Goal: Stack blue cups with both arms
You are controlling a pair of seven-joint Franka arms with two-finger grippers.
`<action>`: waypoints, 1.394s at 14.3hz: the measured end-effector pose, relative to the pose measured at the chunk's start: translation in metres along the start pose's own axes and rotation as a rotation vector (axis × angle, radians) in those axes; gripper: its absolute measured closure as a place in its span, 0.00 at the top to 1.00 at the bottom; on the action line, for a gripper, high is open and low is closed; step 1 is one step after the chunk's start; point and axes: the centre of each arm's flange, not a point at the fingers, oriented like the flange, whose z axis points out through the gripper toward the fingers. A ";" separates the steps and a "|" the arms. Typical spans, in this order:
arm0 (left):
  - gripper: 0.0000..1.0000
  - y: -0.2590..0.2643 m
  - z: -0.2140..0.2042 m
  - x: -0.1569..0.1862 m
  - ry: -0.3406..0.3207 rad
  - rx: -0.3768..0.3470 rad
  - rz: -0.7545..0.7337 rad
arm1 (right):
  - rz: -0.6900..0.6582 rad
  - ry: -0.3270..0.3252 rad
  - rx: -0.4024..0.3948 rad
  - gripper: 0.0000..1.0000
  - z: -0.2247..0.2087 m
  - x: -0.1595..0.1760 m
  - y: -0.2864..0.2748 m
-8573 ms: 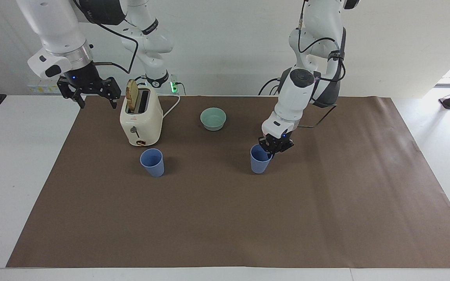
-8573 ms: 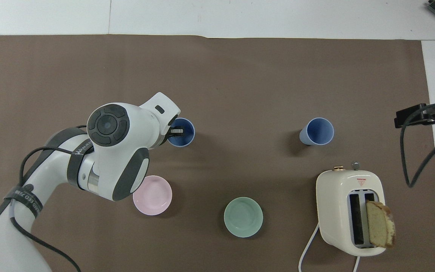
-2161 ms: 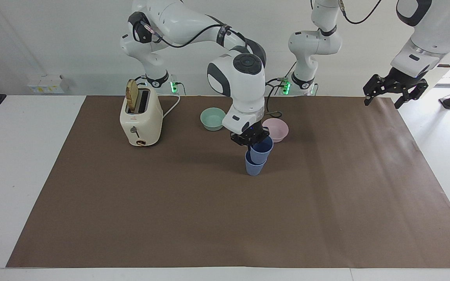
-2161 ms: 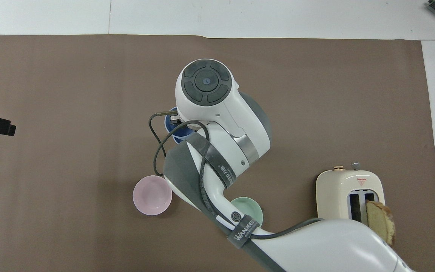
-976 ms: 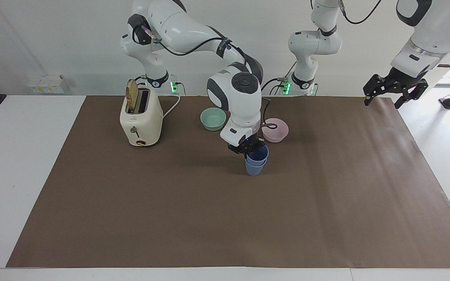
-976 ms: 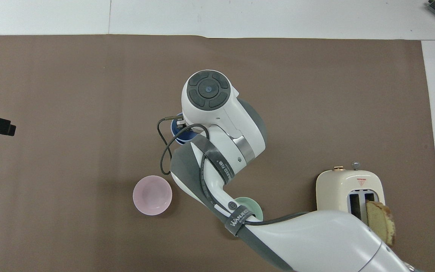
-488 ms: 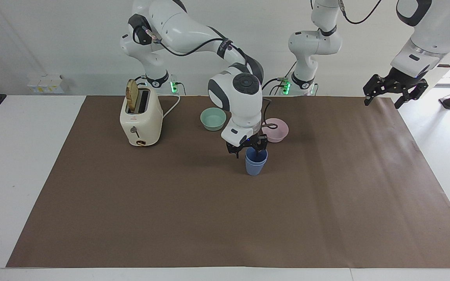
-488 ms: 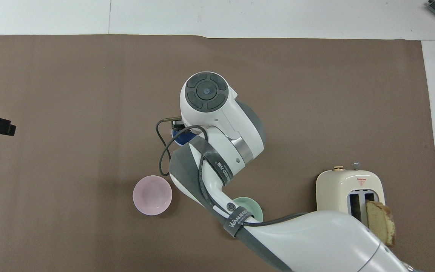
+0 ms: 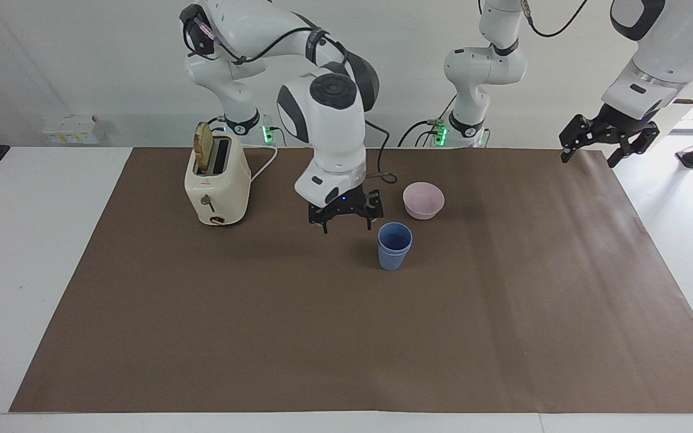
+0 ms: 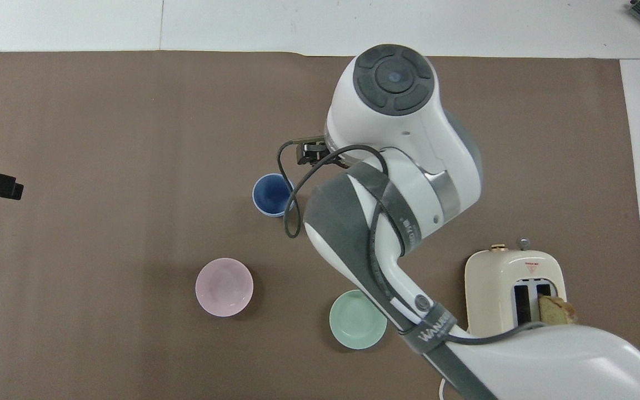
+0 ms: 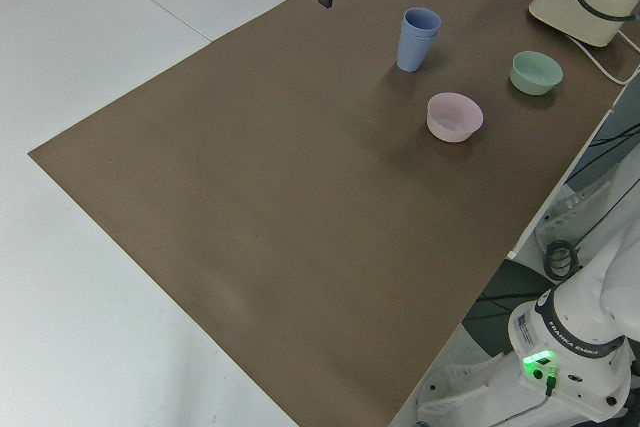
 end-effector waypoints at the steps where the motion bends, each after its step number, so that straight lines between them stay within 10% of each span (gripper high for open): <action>1: 1.00 0.000 0.000 0.000 0.000 0.000 0.000 | -0.004 -0.011 -0.012 1.00 -0.012 0.001 0.018; 20: 1.00 0.001 0.000 0.000 0.001 0.000 0.001 | 0.103 -0.063 -0.069 1.00 -0.112 -0.016 0.244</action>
